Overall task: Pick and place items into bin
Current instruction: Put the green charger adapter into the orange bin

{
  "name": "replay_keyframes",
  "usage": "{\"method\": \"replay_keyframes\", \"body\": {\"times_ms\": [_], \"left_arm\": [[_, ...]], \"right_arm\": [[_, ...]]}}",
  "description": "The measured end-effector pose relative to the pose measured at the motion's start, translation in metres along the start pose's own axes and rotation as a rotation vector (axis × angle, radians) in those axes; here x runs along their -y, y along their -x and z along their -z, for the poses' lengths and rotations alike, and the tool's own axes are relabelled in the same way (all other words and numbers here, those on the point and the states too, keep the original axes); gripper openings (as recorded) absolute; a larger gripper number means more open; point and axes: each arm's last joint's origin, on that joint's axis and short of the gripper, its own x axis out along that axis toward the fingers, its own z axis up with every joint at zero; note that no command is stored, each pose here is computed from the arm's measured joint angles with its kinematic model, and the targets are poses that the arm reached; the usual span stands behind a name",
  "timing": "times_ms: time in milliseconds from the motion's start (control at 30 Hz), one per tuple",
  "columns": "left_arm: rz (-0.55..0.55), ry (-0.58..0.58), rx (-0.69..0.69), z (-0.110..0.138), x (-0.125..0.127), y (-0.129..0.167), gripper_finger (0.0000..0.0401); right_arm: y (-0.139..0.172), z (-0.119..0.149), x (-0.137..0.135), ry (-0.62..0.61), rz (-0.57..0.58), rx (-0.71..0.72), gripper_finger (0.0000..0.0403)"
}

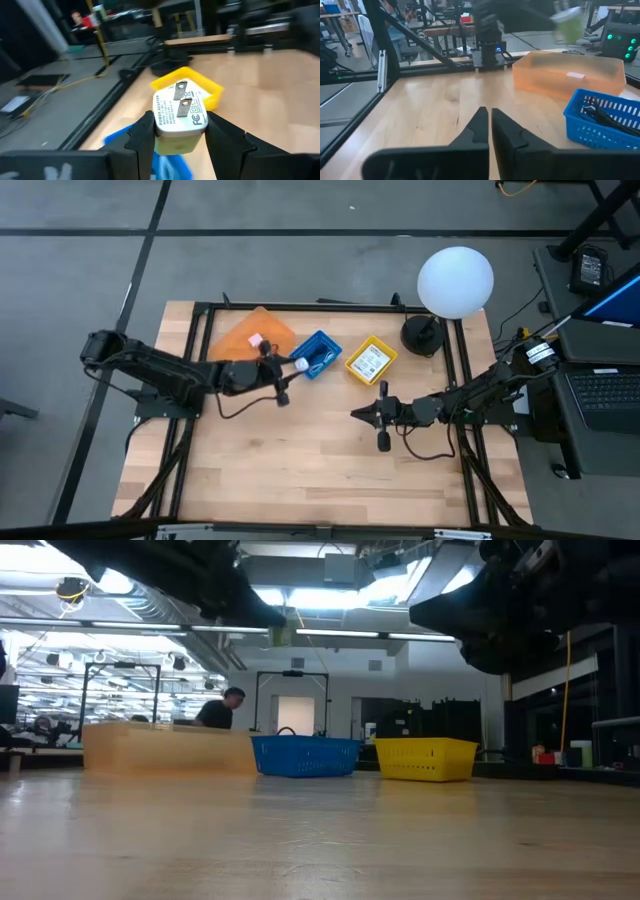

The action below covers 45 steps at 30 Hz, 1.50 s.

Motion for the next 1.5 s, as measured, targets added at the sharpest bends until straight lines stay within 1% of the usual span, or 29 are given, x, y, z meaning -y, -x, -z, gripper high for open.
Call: {"method": "replay_keyframes", "body": {"times_ms": [167,367,567,667,867,1000,1200,1300,1500], "left_arm": [[-0.085,0.009,-0.039,0.004,-0.02,-0.009,0.0141],[-0.225,0.016,-0.112,0.012,-0.044,-0.018,0.0141],[-0.303,0.015,-0.183,0.02,-0.061,-0.021,0.0141],[-0.335,0.046,-0.242,0.028,-0.069,-0.022,0.0141],[-0.369,0.069,-0.34,0.039,-0.078,-0.021,0.0141],[-0.394,0.098,-0.434,0.049,-0.084,-0.018,0.0141],[-0.386,0.156,-0.577,0.064,-0.091,-0.013,0.0141],[-0.399,0.17,-0.608,0.067,-0.094,-0.011,0.0141],[-0.417,0.185,-0.626,0.069,-0.099,-0.011,0.0141]], "right_arm": [[0.0,0.0,0.0,0.003,0.0,0.0,0.0003],[0.0,0.001,0.0,0.007,0.001,-0.009,0.0002],[0.0,0.001,0.0,0.009,0.001,-0.013,0.0001],[0.0,0.002,0.0,0.009,0.002,-0.02,0.0002],[0.0,0.002,0.0,0.007,0.002,-0.022,0.0002],[0.0,0.002,0.0,0.004,0.002,-0.022,0.0001],[-0.002,0.007,0.0,-0.003,0.005,-0.041,0.0001],[-0.003,0.011,0.0,0.0,0.006,-0.052,0.0001],[-0.003,0.011,0.0,-0.003,0.006,-0.047,0.0001]]}}
